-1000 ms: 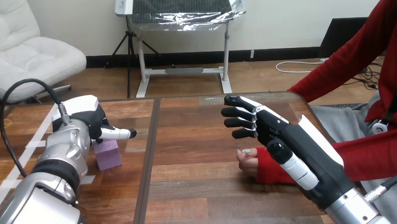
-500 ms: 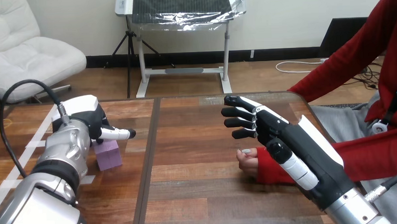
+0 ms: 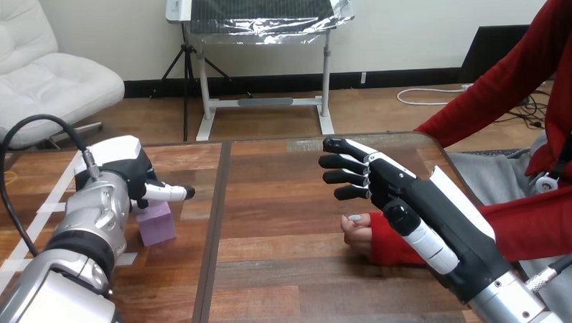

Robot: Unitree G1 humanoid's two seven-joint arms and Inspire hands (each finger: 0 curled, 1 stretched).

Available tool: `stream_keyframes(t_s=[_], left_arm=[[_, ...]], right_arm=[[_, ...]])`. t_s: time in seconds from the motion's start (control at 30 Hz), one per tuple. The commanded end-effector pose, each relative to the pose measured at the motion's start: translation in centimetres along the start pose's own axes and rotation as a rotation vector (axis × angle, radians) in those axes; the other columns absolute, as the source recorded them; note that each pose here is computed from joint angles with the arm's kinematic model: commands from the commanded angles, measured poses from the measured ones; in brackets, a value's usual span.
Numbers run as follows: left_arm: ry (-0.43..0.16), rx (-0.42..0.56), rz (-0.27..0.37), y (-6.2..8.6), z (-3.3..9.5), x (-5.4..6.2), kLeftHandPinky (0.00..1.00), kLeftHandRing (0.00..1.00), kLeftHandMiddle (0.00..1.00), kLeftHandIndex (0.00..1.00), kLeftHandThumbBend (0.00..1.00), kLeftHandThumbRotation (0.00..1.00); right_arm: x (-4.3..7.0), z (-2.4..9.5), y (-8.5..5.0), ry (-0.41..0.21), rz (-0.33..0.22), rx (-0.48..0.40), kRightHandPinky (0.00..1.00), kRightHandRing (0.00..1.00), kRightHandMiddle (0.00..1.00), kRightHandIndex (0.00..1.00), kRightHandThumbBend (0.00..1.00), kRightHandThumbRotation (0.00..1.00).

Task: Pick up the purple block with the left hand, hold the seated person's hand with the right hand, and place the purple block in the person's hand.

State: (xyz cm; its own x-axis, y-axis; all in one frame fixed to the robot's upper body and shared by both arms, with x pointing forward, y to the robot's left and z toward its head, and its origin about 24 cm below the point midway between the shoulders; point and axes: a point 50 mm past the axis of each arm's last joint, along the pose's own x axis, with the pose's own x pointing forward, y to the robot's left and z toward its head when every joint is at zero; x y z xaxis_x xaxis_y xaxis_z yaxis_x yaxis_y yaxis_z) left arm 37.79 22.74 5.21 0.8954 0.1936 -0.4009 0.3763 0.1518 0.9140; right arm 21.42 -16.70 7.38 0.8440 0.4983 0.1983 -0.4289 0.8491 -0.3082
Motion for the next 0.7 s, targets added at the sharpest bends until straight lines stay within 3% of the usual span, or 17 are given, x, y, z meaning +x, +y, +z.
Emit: stream_keyframes(t_s=[0.0, 0.17, 0.43, 0.67], left_arm=[[-0.031, -0.027, 0.103, 2.7, 0.4, 0.0, 0.21, 0.29, 0.37, 0.5, 0.66, 0.64], [-0.052, -0.063, 0.128, 3.1, 0.5, 0.0, 0.17, 0.24, 0.32, 0.46, 0.66, 0.63], [-0.083, -0.112, 0.15, 3.8, 0.6, -0.1, 0.06, 0.12, 0.18, 0.31, 0.65, 0.61], [-0.108, -0.15, 0.16, 5.0, 1.0, -0.2, 0.02, 0.07, 0.14, 0.28, 0.64, 0.59]], right_arm=[[0.9, 1.2, -0.9, -0.064, -0.019, -0.041, 0.79, 0.84, 0.87, 0.9, 0.97, 1.0], [0.9, 1.1, -0.9, -0.06, -0.023, -0.046, 0.79, 0.84, 0.87, 0.9, 0.97, 1.0], [0.9, 1.1, -1.0, -0.06, -0.02, -0.042, 0.79, 0.84, 0.86, 0.9, 0.98, 1.0], [0.9, 1.1, -1.0, -0.055, -0.02, -0.046, 0.79, 0.84, 0.87, 0.9, 0.97, 1.0]])
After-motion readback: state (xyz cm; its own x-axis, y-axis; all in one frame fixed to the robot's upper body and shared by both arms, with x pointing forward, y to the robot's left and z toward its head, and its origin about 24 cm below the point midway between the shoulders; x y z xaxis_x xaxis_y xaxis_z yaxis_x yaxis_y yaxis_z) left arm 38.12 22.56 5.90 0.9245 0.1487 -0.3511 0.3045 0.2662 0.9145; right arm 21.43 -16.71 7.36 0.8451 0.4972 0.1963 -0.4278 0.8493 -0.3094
